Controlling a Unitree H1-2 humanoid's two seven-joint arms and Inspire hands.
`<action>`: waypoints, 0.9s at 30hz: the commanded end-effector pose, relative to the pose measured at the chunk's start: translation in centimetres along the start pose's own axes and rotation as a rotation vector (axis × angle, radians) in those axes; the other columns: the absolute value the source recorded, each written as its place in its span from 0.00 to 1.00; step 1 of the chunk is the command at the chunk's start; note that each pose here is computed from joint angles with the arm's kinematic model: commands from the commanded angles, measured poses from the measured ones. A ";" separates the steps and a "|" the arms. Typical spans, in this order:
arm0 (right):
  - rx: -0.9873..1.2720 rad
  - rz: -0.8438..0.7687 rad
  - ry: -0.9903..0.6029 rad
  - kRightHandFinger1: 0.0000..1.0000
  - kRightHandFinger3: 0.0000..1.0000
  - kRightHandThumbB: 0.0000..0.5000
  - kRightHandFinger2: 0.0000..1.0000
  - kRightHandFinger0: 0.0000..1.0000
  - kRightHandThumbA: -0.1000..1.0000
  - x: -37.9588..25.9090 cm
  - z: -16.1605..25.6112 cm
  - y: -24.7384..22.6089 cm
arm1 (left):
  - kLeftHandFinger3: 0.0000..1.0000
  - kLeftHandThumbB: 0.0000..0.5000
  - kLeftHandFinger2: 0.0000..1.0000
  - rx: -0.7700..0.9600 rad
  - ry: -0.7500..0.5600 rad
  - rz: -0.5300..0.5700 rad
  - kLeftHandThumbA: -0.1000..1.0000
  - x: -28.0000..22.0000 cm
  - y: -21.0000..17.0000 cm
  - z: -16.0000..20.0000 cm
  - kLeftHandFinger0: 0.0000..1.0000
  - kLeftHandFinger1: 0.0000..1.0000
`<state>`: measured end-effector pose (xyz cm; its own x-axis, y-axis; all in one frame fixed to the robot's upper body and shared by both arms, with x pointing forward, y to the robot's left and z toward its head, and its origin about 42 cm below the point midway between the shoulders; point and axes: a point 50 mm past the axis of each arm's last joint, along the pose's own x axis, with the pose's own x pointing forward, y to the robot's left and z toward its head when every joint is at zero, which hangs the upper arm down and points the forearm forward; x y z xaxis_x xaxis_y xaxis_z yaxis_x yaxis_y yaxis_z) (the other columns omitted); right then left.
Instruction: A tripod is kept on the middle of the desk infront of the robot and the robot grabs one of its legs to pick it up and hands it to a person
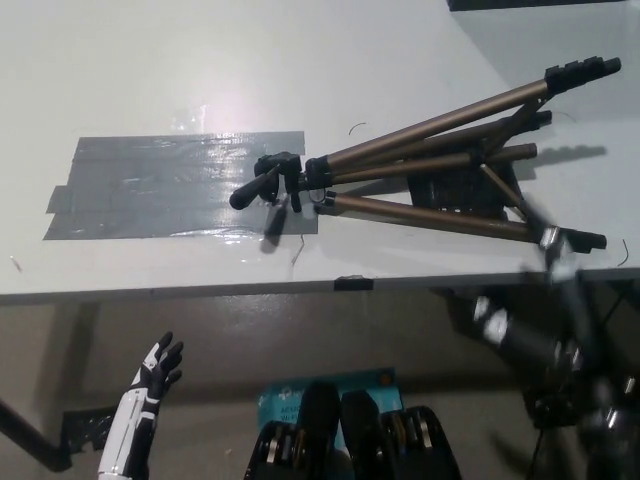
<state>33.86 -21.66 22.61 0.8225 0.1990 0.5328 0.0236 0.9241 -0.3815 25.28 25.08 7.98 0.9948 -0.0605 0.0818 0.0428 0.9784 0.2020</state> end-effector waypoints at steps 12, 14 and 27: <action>-0.743 0.135 -0.012 1.00 1.00 0.97 1.00 1.00 1.00 17.2 3.2 -2.2 | 1.00 0.27 1.00 0.025 -0.062 -0.017 1.00 -0.2 0.2 0.8 1.00 1.00; -0.817 0.142 0.015 1.00 1.00 1.00 1.00 1.00 1.00 18.4 2.7 -2.1 | 1.00 0.27 1.00 0.019 -0.056 -0.021 1.00 -0.1 0.2 0.8 1.00 1.00; -1.003 0.242 0.132 1.00 1.00 1.00 1.00 1.00 1.00 21.4 0.0 -0.8 | 1.00 0.23 1.00 0.022 -0.059 -0.034 1.00 0.2 0.3 0.9 1.00 1.00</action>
<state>49.90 -18.00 30.86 0.9196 0.3036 0.2494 0.1608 0.2883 -0.9439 25.25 25.12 7.95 0.9947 -0.0648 0.0797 0.0472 0.9776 0.2052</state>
